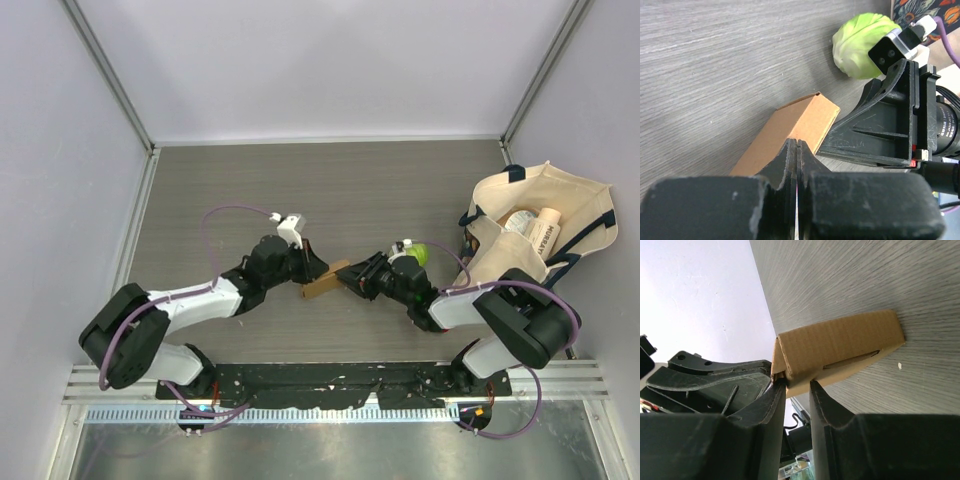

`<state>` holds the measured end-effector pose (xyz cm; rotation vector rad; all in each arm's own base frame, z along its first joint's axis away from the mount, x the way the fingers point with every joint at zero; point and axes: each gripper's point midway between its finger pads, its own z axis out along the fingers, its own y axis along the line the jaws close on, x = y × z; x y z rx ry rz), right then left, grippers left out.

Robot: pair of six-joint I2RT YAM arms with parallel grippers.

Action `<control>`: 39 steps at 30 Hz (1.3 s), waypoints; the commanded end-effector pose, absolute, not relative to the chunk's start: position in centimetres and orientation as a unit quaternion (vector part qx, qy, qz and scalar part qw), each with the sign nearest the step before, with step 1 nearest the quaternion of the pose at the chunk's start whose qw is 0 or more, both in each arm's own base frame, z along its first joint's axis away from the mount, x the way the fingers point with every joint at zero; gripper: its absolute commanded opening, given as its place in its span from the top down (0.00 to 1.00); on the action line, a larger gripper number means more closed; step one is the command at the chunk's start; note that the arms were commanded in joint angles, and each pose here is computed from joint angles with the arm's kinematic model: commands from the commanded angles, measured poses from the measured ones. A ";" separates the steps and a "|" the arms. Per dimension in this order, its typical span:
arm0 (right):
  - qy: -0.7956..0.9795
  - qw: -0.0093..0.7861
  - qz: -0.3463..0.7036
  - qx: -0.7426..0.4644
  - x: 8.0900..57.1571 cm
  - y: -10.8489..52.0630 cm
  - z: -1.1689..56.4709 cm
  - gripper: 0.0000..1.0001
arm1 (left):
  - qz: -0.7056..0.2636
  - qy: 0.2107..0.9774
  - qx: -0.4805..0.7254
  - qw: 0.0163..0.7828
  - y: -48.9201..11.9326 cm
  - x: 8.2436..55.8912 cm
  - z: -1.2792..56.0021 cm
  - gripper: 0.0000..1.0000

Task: Fold the paper box

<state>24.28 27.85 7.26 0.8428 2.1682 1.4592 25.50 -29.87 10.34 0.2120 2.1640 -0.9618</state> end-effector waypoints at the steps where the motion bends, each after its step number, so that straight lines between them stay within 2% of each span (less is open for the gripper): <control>1: 0.846 0.099 0.328 0.409 19.2 22.2 -3.7 0.70 | -0.317 0.882 0.078 0.341 -27.3 22.8 3.7 0.99; 4: 0.851 0.113 0.329 0.394 19.3 22.0 -3.4 0.69 | -0.317 0.877 0.067 0.354 -26.6 22.6 2.8 0.99; 13: 0.878 0.216 0.361 0.229 20.3 22.4 1.1 0.57 | -0.310 0.884 0.039 0.347 -25.6 21.5 0.0 1.00; 14: 0.875 0.222 0.370 0.221 20.2 22.4 1.7 0.49 | -0.305 0.887 0.037 0.343 -25.4 21.3 -0.5 1.00; 17: 0.858 0.242 0.411 0.191 20.3 23.0 4.7 0.39 | -0.297 0.892 0.035 0.339 -25.0 21.1 -1.2 1.00; 22: 0.831 0.256 0.465 0.168 20.8 24.0 9.0 0.29 | -0.292 0.893 0.033 0.341 -24.9 21.2 -1.4 1.00; 27: 0.811 0.265 0.495 0.164 23.0 25.6 11.3 0.26 | -0.290 0.894 0.032 0.341 -24.7 21.2 -1.5 1.00; 32: 0.805 0.239 0.512 0.180 24.7 27.4 11.0 0.26 | -0.288 0.894 0.035 0.342 -24.7 21.2 -1.3 1.00; 39: 0.798 0.252 0.512 0.194 25.3 27.0 9.9 0.34 | -0.286 0.894 0.039 0.343 -24.6 21.2 -1.3 1.00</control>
